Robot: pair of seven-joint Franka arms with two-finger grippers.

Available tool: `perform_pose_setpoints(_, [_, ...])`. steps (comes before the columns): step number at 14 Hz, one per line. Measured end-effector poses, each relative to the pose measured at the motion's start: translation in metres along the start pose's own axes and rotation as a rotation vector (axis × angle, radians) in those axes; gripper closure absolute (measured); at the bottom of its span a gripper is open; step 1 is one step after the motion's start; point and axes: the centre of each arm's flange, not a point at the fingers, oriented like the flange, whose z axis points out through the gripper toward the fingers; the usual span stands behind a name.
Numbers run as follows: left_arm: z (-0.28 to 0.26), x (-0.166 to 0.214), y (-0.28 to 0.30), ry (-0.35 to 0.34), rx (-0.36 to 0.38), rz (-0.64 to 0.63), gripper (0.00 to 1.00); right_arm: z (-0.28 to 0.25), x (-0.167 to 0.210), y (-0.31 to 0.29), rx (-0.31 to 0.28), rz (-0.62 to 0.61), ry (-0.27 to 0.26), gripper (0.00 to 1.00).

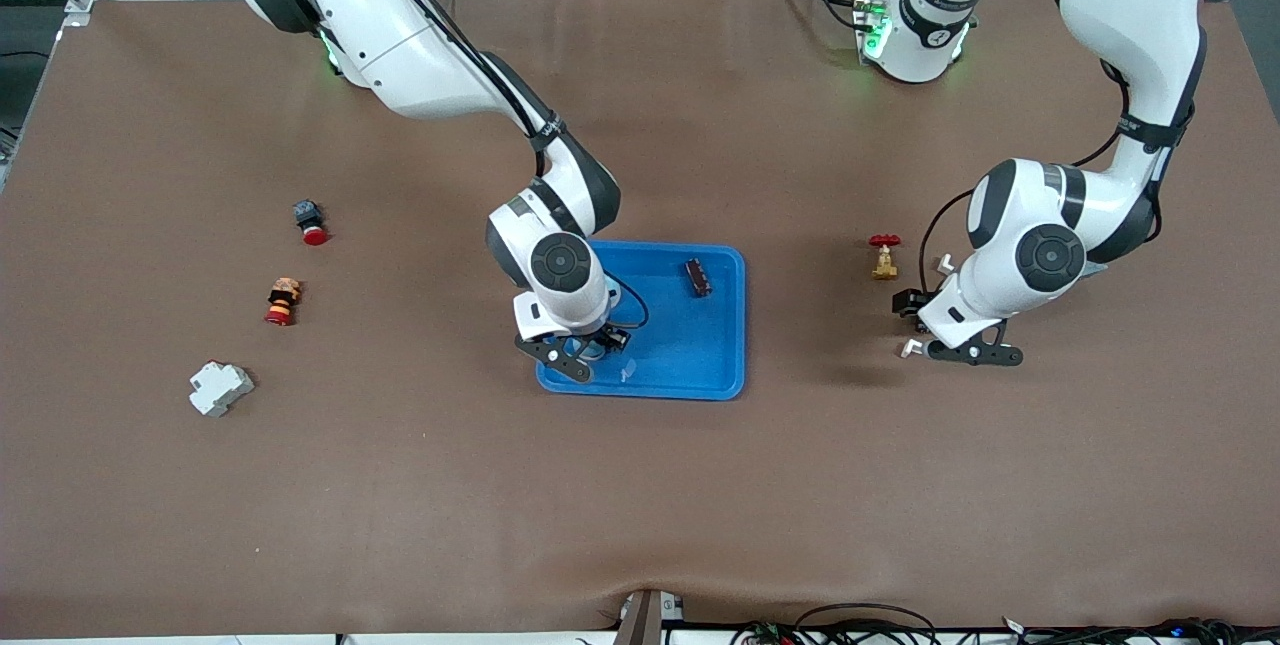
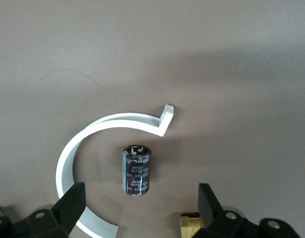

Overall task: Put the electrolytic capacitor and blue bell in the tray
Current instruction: 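Release the bell in the tray while the left gripper grasps the capacitor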

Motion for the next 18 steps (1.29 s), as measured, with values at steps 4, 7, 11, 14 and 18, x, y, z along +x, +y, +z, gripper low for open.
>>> perform_pose_setpoints(4, [0.019,-0.001,0.000,-0.022,-0.006,-0.001,0.00,0.000,-0.001,-0.001,0.001,0.001,0.001,0.34])
perform_pose_setpoints(7, [0.029,0.001,0.000,-0.011,-0.014,-0.002,0.00,0.000,-0.001,-0.001,0.001,0.004,0.001,0.34])
perform_pose_setpoints(11, [0.036,0.003,0.001,-0.003,-0.020,-0.002,0.00,0.002,-0.002,-0.001,0.005,0.005,0.002,0.11])
perform_pose_setpoints(14, [0.042,0.004,0.001,0.000,-0.024,-0.003,0.00,0.003,-0.001,-0.001,0.005,0.006,0.004,0.00])
perform_pose_setpoints(18, [0.053,0.005,-0.005,-0.001,-0.029,-0.015,0.00,-0.005,0.007,-0.001,-0.010,-0.002,0.012,0.00])
